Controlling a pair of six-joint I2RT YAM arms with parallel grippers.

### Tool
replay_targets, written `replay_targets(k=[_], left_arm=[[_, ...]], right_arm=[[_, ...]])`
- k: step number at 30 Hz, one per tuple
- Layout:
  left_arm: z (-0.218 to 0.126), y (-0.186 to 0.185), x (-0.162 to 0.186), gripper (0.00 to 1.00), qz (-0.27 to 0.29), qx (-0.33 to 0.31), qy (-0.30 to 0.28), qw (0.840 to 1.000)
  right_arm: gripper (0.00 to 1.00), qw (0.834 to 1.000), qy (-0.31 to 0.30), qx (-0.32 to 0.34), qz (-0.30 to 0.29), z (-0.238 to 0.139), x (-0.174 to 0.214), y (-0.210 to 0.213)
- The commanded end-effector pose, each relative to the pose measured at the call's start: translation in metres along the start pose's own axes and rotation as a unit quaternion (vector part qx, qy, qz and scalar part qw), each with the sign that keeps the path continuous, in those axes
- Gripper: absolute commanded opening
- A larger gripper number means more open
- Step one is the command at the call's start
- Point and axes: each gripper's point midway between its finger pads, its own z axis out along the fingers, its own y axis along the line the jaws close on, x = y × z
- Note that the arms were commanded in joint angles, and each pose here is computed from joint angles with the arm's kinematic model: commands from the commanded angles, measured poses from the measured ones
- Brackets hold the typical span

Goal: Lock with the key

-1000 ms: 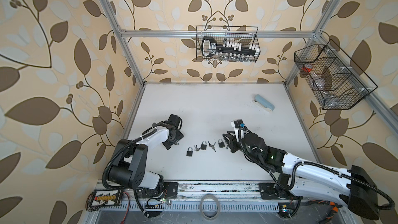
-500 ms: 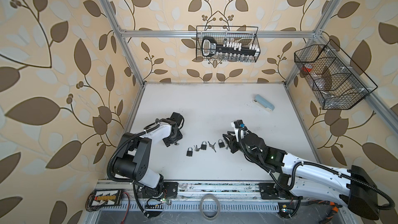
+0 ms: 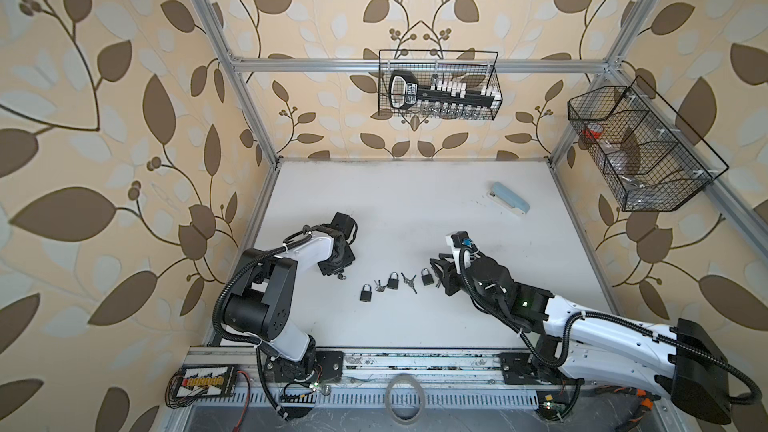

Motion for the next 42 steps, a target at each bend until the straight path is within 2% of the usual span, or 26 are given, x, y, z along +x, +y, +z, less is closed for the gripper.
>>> replay_targets(k=[1, 8, 11, 15, 20, 24, 27, 29, 32, 37, 42], left_arm=[[0.004, 0.007, 0.015, 0.34, 0.011, -0.017, 0.024, 1.000], [-0.017, 0.000, 0.012, 0.31, -0.008, 0.024, 0.011, 1.000], [-0.043, -0.009, 0.005, 0.30, -0.029, 0.066, -0.005, 0.997], [-0.084, -0.029, -0.004, 0.28, -0.064, 0.150, -0.021, 0.986], [-0.134, -0.041, -0.014, 0.26, -0.120, 0.229, -0.039, 0.965], [-0.179, -0.057, -0.016, 0.25, -0.158, 0.307, -0.062, 0.936], [-0.213, -0.075, -0.012, 0.20, -0.157, 0.354, -0.085, 0.918], [-0.233, -0.087, -0.010, 0.17, -0.150, 0.377, -0.098, 0.909], [-0.262, -0.110, -0.007, 0.17, -0.144, 0.439, -0.112, 0.880], [-0.311, -0.132, -0.004, 0.17, -0.127, 0.522, -0.153, 0.830], [-0.337, -0.136, -0.001, 0.18, -0.120, 0.559, -0.156, 0.805]], right_arm=[[0.33, 1.000, -0.005, 0.012, 0.002, -0.002, 0.003, -0.007], [0.32, 1.000, -0.008, 0.011, 0.007, -0.001, 0.004, -0.007], [0.32, 1.000, -0.022, 0.011, 0.015, -0.002, -0.002, -0.007], [0.32, 0.997, -0.070, -0.008, 0.043, 0.001, -0.021, 0.001], [0.32, 0.984, -0.115, -0.087, 0.108, 0.011, -0.048, 0.029], [0.43, 0.973, -0.126, -0.143, 0.130, 0.018, -0.070, 0.056], [0.49, 0.960, -0.163, -0.174, 0.145, 0.011, -0.092, 0.069], [0.51, 0.953, -0.183, -0.197, 0.140, 0.004, -0.105, 0.080], [0.56, 0.944, -0.209, -0.230, 0.110, -0.006, -0.121, 0.100], [0.57, 0.945, -0.221, -0.225, 0.088, -0.007, -0.128, 0.105], [0.57, 0.951, -0.225, -0.199, 0.073, 0.000, -0.130, 0.100]])
